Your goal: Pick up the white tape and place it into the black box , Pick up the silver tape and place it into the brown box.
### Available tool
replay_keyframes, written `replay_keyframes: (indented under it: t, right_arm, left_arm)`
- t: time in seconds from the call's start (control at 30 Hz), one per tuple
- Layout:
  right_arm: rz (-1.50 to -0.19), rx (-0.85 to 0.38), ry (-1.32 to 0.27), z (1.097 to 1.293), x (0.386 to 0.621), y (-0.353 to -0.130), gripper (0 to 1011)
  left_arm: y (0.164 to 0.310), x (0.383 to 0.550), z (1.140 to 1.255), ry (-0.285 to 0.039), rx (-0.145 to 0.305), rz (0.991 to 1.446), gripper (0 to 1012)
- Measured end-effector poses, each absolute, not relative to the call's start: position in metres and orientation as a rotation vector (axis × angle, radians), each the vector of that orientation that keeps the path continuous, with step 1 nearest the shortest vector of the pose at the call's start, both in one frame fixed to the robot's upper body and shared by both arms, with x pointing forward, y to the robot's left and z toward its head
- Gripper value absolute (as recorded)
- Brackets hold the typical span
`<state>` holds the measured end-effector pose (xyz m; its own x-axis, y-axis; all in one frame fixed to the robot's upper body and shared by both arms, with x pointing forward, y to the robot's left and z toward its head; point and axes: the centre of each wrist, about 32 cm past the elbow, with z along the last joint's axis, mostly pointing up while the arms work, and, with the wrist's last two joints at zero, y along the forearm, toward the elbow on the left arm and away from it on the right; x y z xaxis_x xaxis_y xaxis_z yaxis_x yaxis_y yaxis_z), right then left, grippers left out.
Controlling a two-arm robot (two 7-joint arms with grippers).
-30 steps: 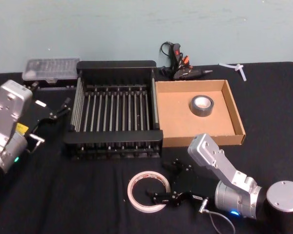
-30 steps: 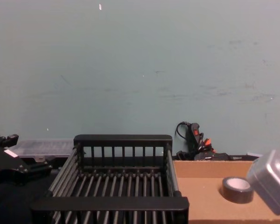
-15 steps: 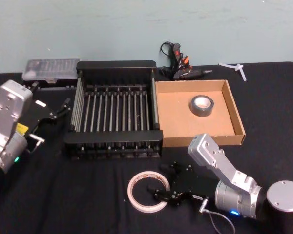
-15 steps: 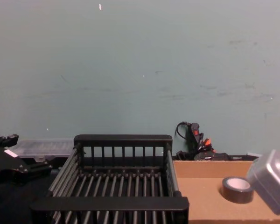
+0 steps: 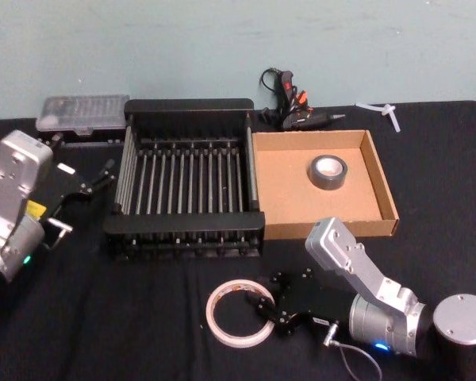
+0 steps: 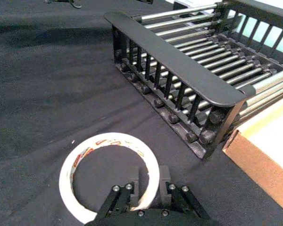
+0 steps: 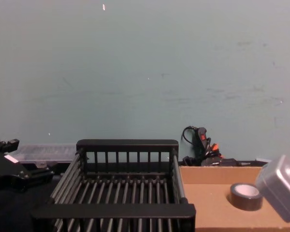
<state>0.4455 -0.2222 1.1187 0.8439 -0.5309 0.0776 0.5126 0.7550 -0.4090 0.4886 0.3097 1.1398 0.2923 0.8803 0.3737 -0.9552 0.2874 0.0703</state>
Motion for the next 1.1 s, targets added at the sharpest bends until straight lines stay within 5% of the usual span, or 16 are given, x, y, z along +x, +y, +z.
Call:
replay_keyframes:
  t: [0.27, 0.77, 1.1]
  right_arm:
    - [-0.569, -0.433, 0.045, 1.119, 0.445, -0.222, 109]
    - [-0.553, -0.399, 0.051, 1.124, 0.445, -0.226, 96]
    - [-0.515, -0.311, 0.014, 1.146, 0.443, -0.236, 95]
  left_arm:
    - [0.31, 0.489, 1.14, -0.285, 0.305, 1.248, 1001]
    - [0.31, 0.489, 1.14, -0.285, 0.304, 1.248, 1001]
    - [0.31, 0.489, 1.14, -0.285, 0.304, 1.248, 1002]
